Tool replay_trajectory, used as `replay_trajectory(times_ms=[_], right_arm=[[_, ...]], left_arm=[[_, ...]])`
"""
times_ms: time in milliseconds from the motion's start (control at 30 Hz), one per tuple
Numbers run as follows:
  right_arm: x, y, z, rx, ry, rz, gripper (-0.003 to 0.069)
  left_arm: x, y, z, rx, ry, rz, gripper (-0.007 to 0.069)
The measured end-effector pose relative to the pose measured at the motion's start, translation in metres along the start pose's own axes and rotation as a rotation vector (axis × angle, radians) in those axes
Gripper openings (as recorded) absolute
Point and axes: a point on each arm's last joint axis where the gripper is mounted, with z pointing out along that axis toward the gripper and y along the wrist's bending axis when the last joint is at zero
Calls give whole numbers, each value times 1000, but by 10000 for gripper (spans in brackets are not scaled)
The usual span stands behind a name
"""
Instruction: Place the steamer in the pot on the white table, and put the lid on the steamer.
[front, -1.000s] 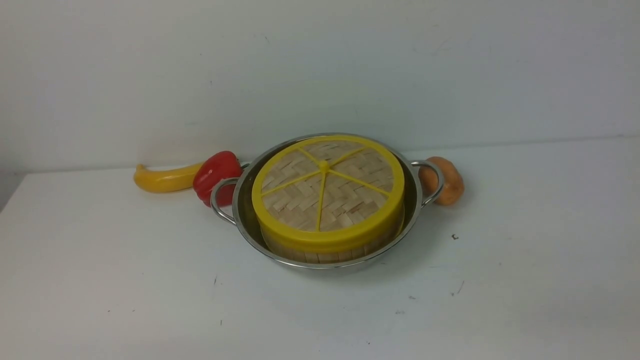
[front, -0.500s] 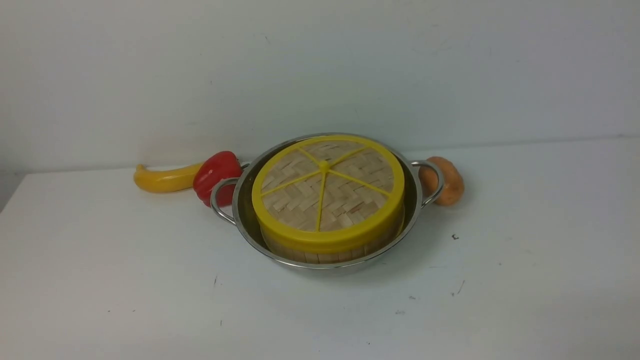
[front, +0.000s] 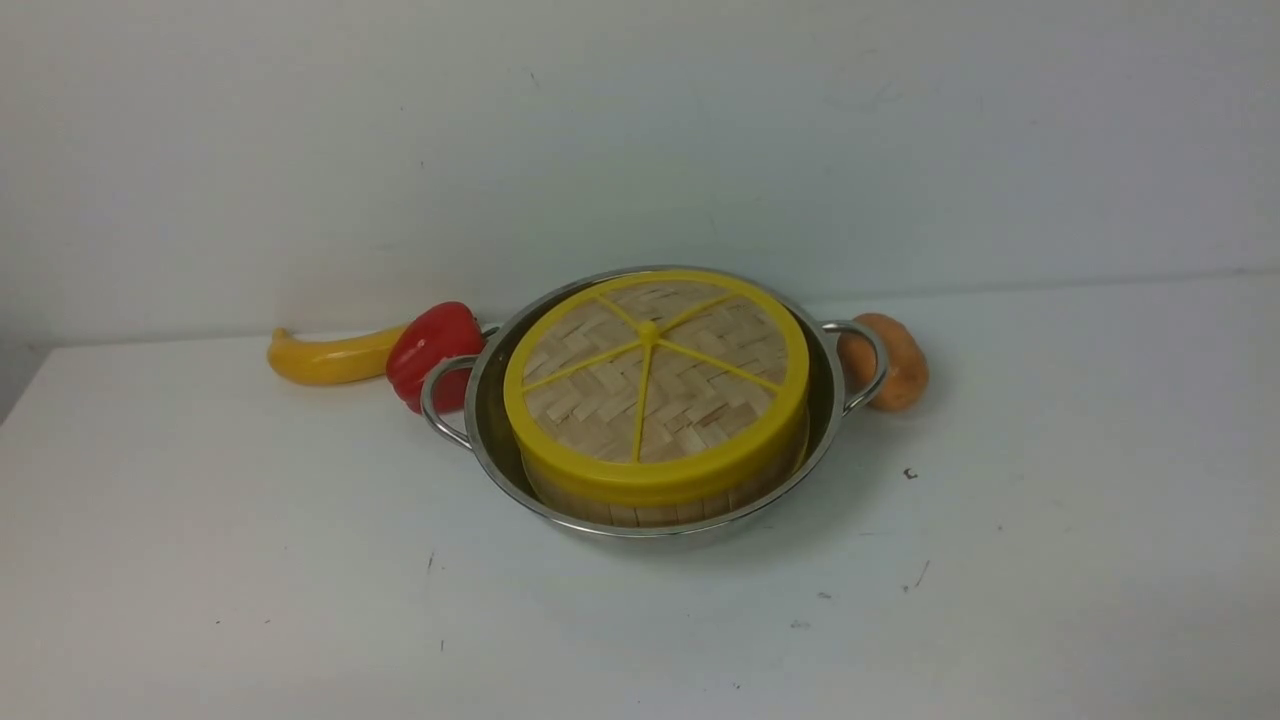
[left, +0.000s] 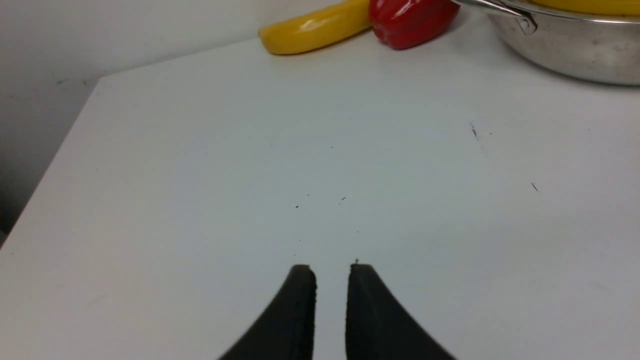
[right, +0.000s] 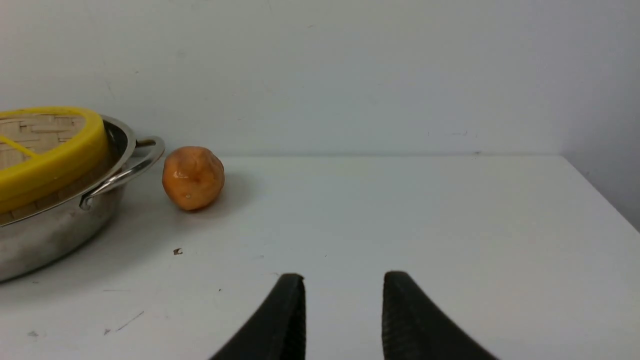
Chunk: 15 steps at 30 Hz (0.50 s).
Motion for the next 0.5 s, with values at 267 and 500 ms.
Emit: replay_trajectory(times_ms=[267, 500], right_arm=[[0, 0, 0, 0, 0, 0, 240], [0, 0, 0, 0, 0, 0, 241]], left_arm=[[0, 0, 0, 0, 0, 0, 104], [0, 0, 0, 0, 0, 0, 104]])
